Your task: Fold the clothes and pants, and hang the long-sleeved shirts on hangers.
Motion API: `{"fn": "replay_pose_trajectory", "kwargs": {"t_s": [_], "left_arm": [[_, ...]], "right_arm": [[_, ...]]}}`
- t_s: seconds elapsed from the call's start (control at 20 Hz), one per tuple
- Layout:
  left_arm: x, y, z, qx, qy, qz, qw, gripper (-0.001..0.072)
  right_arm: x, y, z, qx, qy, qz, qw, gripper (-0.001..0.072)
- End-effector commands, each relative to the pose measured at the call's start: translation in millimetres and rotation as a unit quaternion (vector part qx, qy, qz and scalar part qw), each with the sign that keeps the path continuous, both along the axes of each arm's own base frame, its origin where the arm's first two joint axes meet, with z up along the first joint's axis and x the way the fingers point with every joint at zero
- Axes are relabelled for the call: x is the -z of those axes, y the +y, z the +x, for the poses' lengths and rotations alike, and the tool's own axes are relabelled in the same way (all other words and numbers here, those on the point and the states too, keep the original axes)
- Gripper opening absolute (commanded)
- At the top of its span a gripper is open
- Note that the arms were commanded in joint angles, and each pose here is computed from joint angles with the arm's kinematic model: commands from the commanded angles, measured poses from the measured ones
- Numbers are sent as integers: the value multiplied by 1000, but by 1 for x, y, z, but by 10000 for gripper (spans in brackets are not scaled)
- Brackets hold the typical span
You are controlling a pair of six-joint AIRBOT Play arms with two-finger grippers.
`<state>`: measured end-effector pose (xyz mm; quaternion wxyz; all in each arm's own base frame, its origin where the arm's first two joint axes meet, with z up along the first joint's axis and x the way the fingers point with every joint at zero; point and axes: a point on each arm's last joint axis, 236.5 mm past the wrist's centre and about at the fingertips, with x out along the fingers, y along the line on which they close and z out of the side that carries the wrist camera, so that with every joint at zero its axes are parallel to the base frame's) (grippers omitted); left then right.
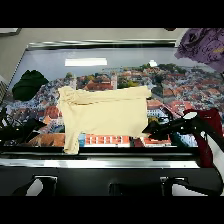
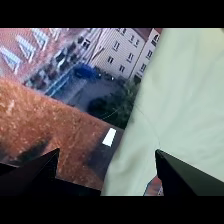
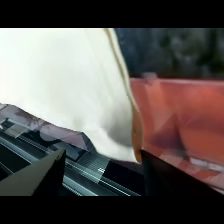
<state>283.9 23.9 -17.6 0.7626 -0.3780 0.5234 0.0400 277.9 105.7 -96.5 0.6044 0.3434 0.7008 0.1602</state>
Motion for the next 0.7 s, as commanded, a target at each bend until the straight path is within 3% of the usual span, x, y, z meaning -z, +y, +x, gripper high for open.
{"fn": "replay_pose_trajectory", "kwargs": {"t_s": [0.0, 0.15, 0.3, 0.4, 0.5, 0.65], "left_arm": [[4, 0, 0, -4, 1, -4, 1000, 708], [13, 3, 5, -8, 6, -2, 1000, 708], [30, -5, 15, 2, 15, -7, 1000, 708], [43, -20, 19, 21, 28, -19, 999, 708], [55, -35, 24, 32, 38, -30, 998, 708], [67, -52, 33, 42, 39, -35, 998, 708]], "right_arm": [[10, -1, 5, 9, -8, -23, 1000, 525], [10, -1, 5, 9, -8, -22, 1000, 358], [12, -1, 4, 11, -3, -21, 1000, 330], [15, 1, 1, 7, 6, -15, 1000, 128], [16, 1, 0, 6, 7, -14, 1000, 26], [16, 1, 1, 7, 7, -15, 1000, 25]]}}
